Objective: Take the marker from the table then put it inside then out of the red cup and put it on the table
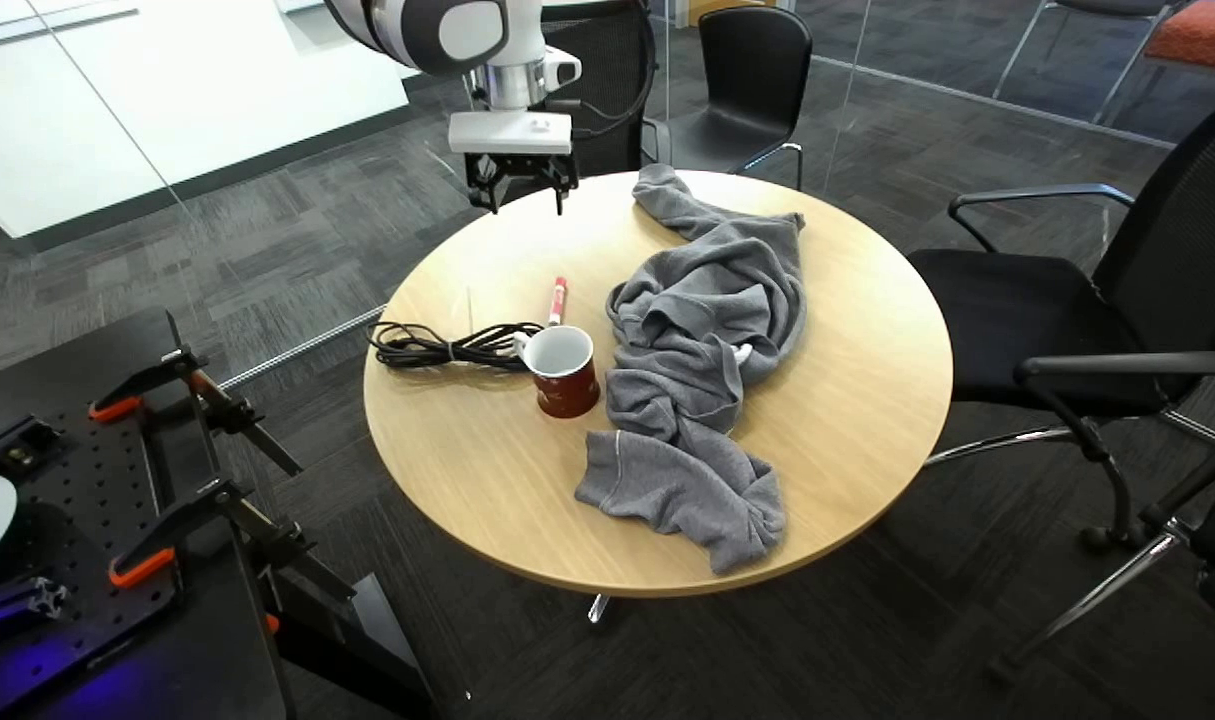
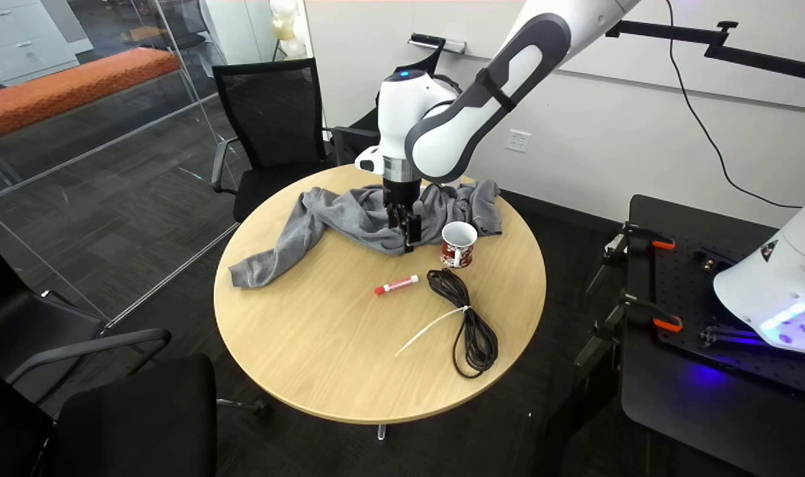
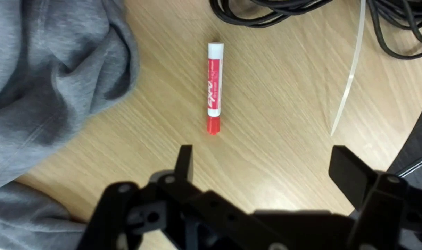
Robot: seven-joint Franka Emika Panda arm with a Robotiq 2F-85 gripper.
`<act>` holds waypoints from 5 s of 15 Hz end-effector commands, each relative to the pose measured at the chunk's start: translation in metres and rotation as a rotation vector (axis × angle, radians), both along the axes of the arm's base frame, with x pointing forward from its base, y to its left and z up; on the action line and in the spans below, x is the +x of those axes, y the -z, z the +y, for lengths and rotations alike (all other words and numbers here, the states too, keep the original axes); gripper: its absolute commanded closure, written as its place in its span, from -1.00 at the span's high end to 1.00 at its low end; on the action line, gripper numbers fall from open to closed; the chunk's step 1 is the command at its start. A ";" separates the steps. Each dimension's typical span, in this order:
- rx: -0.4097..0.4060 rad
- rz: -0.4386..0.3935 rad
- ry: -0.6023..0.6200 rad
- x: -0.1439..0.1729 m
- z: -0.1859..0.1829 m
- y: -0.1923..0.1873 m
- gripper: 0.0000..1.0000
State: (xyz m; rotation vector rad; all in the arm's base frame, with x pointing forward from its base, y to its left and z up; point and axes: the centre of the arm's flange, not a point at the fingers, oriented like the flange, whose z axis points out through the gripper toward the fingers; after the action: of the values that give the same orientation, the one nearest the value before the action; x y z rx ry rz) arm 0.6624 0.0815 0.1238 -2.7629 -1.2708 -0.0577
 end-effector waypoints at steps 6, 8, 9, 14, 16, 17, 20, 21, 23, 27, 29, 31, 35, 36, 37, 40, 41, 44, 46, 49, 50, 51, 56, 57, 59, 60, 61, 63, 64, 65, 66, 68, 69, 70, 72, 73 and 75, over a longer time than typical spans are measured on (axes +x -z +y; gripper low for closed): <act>-0.020 0.071 -0.022 0.009 0.018 0.076 1.00; -0.029 0.069 -0.007 0.011 0.021 0.089 1.00; -0.034 0.070 -0.004 0.012 0.022 0.094 1.00; -0.061 0.065 0.049 0.019 0.023 0.115 1.00; -0.066 0.065 0.071 0.022 0.020 0.122 1.00; -0.065 0.065 0.080 0.023 0.018 0.126 1.00; -0.073 0.074 0.098 0.025 0.014 0.129 1.00; -0.049 0.079 0.079 0.014 0.013 0.129 1.00; -0.050 0.075 0.082 0.016 0.012 0.131 1.00; -0.067 0.059 0.069 0.020 0.012 0.130 1.00; -0.078 0.040 0.048 0.022 0.012 0.132 1.00; -0.081 0.024 0.035 0.023 0.013 0.133 1.00; -0.073 0.017 0.019 0.027 0.013 0.141 1.00; -0.070 0.016 0.015 0.027 0.013 0.144 1.00; -0.068 0.015 0.014 0.028 0.013 0.146 1.00; -0.063 0.014 0.012 0.031 0.011 0.152 1.00; -0.062 0.013 0.010 0.032 0.010 0.154 1.00; -0.056 0.012 0.004 0.034 0.009 0.160 0.98; -0.054 0.012 0.004 0.035 0.008 0.163 0.53; -0.051 0.013 0.004 0.036 0.008 0.167 0.38; -0.050 0.013 0.004 0.037 0.008 0.168 0.37; -0.051 0.014 0.004 0.037 0.008 0.170 0.21; -0.050 0.013 -0.007 0.038 0.008 0.174 -0.78; -0.049 0.014 -0.007 0.038 0.008 0.174 -0.94; -0.028 0.023 -0.012 0.038 0.008 0.170 -0.91; -0.011 0.044 -0.005 0.038 0.009 0.166 -0.90; -0.002 0.045 -0.007 0.036 0.009 0.163 -0.90; 0.030 0.063 0.062 0.031 0.010 0.152 -0.90; 0.042 0.062 0.086 0.029 0.009 0.147 -0.90; 0.053 0.058 0.092 0.027 0.007 0.141 -0.90; 0.056 0.058 0.092 0.024 0.005 0.134 -0.90; 0.049 0.058 0.115 0.022 0.001 0.123 -0.90; 0.039 0.061 0.127 0.021 0.000 0.116 -0.90; 0.035 0.071 0.147 0.020 -0.001 0.111 -0.90; 0.036 0.097 0.171 0.015 -0.001 0.097 -0.90; 0.037 0.106 0.178 0.011 0.000 0.089 -0.90; 0.036 0.133 0.199 0.002 0.001 0.072 -0.90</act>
State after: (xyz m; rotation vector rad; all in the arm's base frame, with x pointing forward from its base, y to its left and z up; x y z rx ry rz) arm 0.6927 0.0830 0.0096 -2.8009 -1.0332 0.0105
